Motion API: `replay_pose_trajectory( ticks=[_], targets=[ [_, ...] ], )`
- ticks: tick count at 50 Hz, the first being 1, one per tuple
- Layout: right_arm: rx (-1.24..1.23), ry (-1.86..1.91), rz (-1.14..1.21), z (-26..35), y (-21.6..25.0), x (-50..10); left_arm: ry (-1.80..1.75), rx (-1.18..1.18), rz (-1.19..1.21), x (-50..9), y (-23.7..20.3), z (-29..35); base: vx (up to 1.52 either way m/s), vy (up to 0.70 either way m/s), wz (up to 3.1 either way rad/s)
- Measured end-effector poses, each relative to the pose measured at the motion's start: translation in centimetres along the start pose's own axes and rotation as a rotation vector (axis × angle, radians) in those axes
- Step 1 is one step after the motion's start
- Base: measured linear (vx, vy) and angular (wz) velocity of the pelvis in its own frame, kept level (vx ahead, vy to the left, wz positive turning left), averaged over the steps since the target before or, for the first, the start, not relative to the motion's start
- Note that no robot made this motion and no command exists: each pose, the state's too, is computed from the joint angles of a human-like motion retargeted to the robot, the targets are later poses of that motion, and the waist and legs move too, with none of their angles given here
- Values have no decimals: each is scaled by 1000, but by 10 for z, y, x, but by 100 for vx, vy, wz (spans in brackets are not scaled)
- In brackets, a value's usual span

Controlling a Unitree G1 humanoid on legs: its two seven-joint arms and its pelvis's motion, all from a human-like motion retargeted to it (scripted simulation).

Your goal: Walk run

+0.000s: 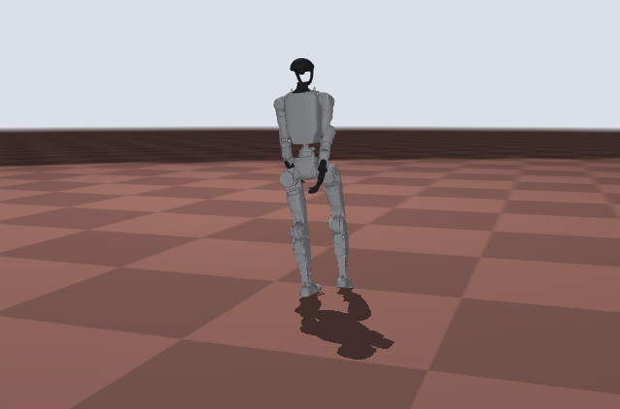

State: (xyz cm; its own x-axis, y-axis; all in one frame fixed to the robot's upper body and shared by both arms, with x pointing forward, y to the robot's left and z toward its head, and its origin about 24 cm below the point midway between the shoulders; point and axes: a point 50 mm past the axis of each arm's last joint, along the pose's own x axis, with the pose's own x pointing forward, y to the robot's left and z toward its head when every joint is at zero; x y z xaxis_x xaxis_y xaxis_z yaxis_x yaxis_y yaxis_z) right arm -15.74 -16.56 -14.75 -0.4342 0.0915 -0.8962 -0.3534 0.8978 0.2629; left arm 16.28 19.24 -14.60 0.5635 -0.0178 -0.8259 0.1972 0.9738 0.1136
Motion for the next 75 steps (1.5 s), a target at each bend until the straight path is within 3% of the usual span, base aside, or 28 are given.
replay_pose_trajectory(
  ticks=[5,8,14,21,28,37,43,49,53,57,66,70,75],
  targets=[
    [-32,35,-2,3,-2,0,-161,32,21,3,12,40,72,-31,109],
    [-52,-12,-61,19,-13,-2,-148,34,35,1,15,31,80,-45,37],
    [-37,-133,-182,49,-39,-9,229,10,-78,-24,-21,-76,107,-53,50],
    [-51,-275,-290,109,-97,-41,757,77,-265,-115,-78,-202,97,-37,29],
    [-101,-655,-464,198,-141,-102,945,116,-452,-187,-112,-253,86,-35,-60],
    [-272,-1005,-658,252,-174,-185,1099,-186,-301,-234,-128,-275,94,-14,-44],
    [-216,-874,-602,223,-157,-138,1111,-304,-191,-222,-119,-272,132,2,-39],
    [-51,-451,-317,129,-93,-45,926,-247,-101,-155,-76,-237,137,1,79],
    [-70,-175,-65,71,-41,-14,645,-150,-35,-80,-31,-168,110,-13,-5],
    [-118,-59,40,25,0,-1,260,-7,60,-24,4,-76,94,-8,142],
    [-62,217,62,-47,37,1,-240,229,189,-9,77,70,101,-23,77],
    [108,211,54,-43,34,1,-212,253,222,-11,81,62,113,-41,-31],
    [223,15,-15,0,1,0,62,138,100,-14,31,-32,135,-44,77]
  ],
)
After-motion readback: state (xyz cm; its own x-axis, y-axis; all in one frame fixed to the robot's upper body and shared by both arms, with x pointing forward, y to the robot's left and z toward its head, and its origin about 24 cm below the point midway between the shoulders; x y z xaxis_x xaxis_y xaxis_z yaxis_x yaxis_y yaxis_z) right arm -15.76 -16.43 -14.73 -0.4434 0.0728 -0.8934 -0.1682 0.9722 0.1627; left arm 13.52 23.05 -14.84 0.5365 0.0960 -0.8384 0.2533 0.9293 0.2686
